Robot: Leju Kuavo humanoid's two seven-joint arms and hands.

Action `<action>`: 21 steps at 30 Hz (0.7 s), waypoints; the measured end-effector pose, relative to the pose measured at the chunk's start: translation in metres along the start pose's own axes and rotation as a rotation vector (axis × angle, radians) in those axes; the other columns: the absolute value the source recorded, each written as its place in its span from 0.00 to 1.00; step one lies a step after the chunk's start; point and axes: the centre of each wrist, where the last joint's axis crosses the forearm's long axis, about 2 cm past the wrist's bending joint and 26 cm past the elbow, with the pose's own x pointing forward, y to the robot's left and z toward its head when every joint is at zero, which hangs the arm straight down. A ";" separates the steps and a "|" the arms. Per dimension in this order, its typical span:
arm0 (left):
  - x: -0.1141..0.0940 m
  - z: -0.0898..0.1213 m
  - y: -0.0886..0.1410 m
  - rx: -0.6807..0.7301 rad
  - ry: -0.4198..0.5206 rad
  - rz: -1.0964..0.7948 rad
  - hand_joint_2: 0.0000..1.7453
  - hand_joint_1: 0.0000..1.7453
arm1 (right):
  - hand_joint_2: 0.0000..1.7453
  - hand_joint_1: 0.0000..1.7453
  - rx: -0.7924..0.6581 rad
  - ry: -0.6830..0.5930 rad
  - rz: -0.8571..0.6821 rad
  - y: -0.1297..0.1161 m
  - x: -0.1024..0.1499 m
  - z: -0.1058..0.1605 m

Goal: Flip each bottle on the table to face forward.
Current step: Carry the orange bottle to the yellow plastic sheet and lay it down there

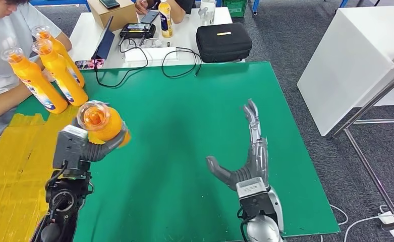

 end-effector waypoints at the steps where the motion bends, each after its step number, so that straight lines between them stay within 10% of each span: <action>1: 0.001 -0.004 0.003 0.012 -0.018 -0.093 1.00 1.00 | 1.00 0.00 -0.007 -0.005 0.000 -0.002 0.002 0.000; 12: -0.003 -0.049 0.025 -0.007 -0.011 -0.881 1.00 1.00 | 1.00 0.00 -0.028 -0.045 -0.001 -0.011 0.012 -0.007; 21: -0.052 -0.079 0.028 -0.163 0.144 -1.276 1.00 1.00 | 1.00 0.00 -0.011 -0.055 0.002 -0.011 0.014 -0.011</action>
